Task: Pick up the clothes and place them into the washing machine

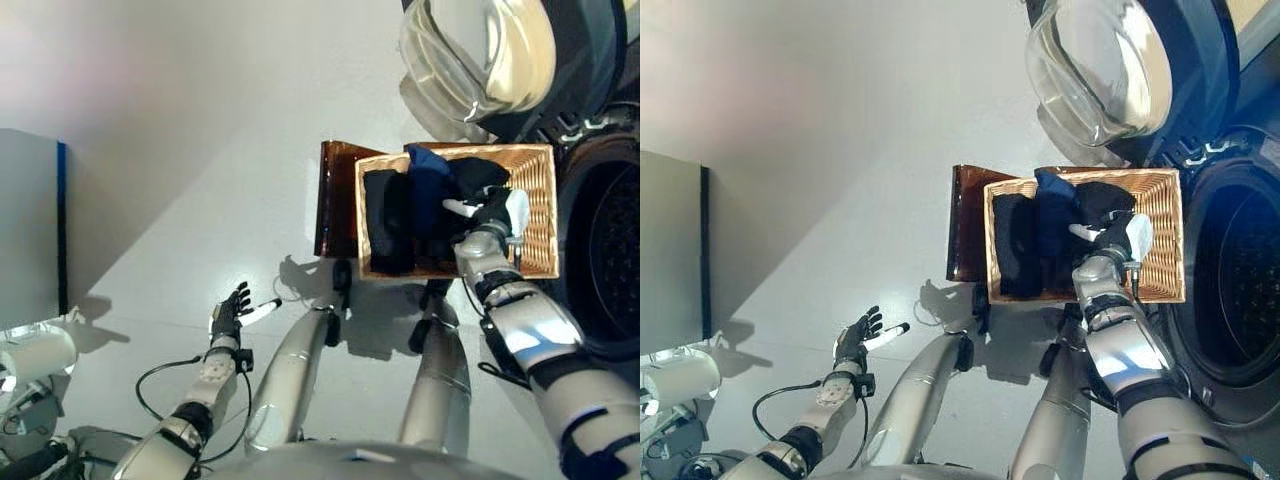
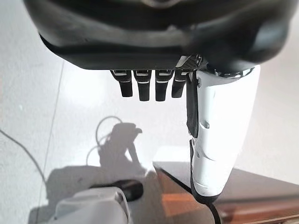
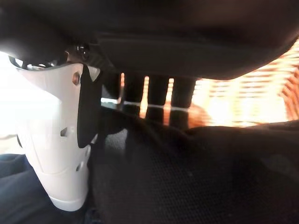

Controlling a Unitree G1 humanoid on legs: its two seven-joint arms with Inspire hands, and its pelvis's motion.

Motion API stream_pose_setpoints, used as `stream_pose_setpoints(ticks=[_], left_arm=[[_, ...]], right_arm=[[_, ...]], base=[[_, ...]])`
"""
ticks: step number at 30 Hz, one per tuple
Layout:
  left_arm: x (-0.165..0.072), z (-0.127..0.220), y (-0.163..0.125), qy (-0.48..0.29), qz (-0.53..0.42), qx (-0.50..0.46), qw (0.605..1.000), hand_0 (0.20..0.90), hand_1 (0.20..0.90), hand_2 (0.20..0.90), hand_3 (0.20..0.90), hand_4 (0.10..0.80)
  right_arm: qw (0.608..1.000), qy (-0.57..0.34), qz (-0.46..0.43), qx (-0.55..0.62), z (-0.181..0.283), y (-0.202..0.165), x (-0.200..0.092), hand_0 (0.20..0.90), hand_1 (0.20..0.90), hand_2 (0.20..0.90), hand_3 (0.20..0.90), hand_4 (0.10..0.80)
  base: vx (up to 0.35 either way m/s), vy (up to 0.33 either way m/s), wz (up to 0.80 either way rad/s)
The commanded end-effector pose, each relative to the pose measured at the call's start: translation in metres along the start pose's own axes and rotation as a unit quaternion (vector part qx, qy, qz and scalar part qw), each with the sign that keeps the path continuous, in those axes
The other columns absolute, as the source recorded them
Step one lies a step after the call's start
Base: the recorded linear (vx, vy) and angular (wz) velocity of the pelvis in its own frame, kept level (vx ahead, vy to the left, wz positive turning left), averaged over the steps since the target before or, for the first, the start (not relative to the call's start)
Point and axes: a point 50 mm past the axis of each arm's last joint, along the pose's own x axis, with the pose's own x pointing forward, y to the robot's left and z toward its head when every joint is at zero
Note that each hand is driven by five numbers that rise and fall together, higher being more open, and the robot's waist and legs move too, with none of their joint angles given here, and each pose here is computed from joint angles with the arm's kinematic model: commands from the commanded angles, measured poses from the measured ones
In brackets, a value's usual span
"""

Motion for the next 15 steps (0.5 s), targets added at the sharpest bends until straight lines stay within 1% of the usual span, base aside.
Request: stream_pose_setpoints(ticks=[1, 4, 6, 7, 8, 12, 13, 15], left_arm=[[-0.003, -0.015, 0.030, 0.029, 0.050, 0.018, 0.998, 0.900, 0.900, 0.900, 0.900, 0.800], [-0.005, -0.020, 0.032, 0.037, 0.052, 0.018, 0.998, 0.900, 0.900, 0.900, 0.900, 0.800], [-0.008, -0.026, 0.033, 0.048, 0.048, 0.021, 0.997, 0.900, 0.900, 0.900, 0.900, 0.800], [-0.011, -0.033, 0.034, 0.058, 0.046, 0.020, 0.997, 0.900, 0.900, 0.900, 0.900, 0.800], [-0.012, -0.033, 0.034, 0.058, 0.046, 0.020, 0.997, 0.900, 0.900, 0.900, 0.900, 0.800], [-0.023, -0.044, 0.029, 0.058, 0.019, 0.009, 0.998, 0.900, 0.900, 0.900, 0.900, 0.800], [-0.023, -0.044, 0.029, 0.059, 0.019, 0.009, 0.998, 0.900, 0.900, 0.900, 0.900, 0.800], [-0.029, -0.049, 0.025, 0.059, -0.001, 0.004, 0.998, 0.900, 0.900, 0.900, 0.900, 0.800]], right_arm=[[0.997, -0.054, -0.028, 0.039, 0.024, -0.020, 0.010, 0.200, 0.200, 0.200, 0.200, 0.300], [0.996, -0.042, -0.041, 0.060, 0.017, -0.030, 0.014, 0.200, 0.200, 0.200, 0.200, 0.300], [0.994, -0.027, -0.054, 0.096, 0.011, -0.039, 0.016, 0.200, 0.200, 0.200, 0.200, 0.300], [0.989, -0.022, -0.066, 0.132, 0.009, -0.046, 0.018, 0.200, 0.200, 0.200, 0.200, 0.300], [0.989, -0.022, -0.066, 0.132, 0.009, -0.046, 0.018, 0.200, 0.200, 0.200, 0.200, 0.300], [0.967, -0.026, -0.071, 0.245, 0.010, -0.051, 0.016, 0.200, 0.200, 0.200, 0.200, 0.300], [0.967, -0.026, -0.071, 0.245, 0.009, -0.051, 0.016, 0.200, 0.200, 0.200, 0.200, 0.300], [0.948, -0.014, -0.065, 0.310, 0.004, -0.045, 0.012, 0.200, 0.200, 0.200, 0.200, 0.300]], base=[[0.038, -0.008, -0.02], [0.028, 0.005, -0.05], [0.027, 0.015, -0.04], [0.032, 0.019, -0.06], [0.023, 0.031, -0.13], [-0.068, 0.044, -0.24], [-0.014, 0.021, -0.22], [-0.004, 0.019, -0.27]])
